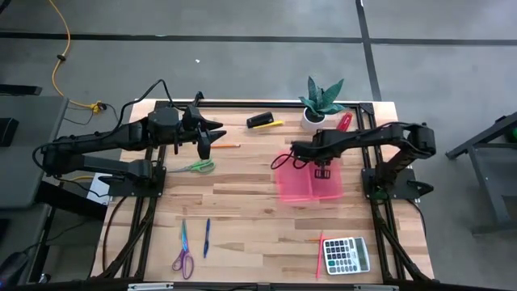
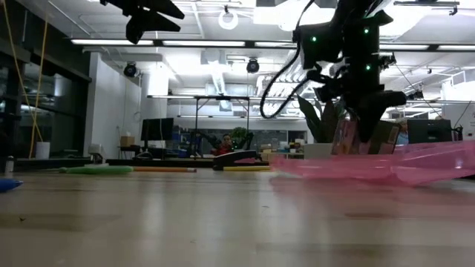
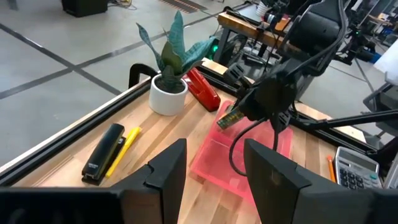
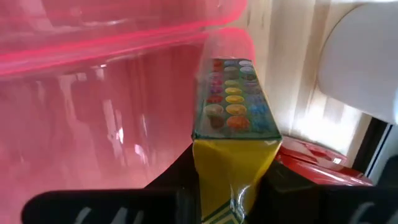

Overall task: Pack school essentials
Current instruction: Put the orange crayon box into the pink supply box

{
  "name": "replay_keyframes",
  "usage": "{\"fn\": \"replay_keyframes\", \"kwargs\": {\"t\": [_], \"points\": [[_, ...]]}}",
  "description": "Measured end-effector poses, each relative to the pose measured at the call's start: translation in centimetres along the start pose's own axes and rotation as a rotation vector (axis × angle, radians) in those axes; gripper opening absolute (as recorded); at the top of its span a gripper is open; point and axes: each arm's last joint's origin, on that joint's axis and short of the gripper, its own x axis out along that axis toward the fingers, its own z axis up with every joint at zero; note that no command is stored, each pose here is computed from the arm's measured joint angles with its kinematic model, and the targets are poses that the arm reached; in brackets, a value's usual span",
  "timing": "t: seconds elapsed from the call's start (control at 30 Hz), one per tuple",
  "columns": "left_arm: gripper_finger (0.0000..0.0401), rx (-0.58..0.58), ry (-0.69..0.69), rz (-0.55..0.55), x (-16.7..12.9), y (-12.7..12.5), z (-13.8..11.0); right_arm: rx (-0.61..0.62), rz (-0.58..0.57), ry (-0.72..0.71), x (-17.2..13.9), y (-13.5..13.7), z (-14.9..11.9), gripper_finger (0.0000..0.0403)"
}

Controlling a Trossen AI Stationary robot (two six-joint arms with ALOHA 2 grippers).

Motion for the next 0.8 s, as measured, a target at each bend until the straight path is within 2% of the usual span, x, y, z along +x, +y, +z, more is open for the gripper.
{"fn": "replay_keyframes", "kwargs": {"t": [0.4, 0.8], "points": [[0.0147, 0.000, 0.000, 0.000, 0.00, 0.00, 0.00, -0.024, -0.019, 0.065, 1.01, 0.27, 0.36, 0.0068], [0.0147, 0.000, 0.000, -0.001, 0.00, 0.00, 0.00, -0.026, -0.030, 0.096, 0.77, 0.18, -0.16, 0.0192]]}}
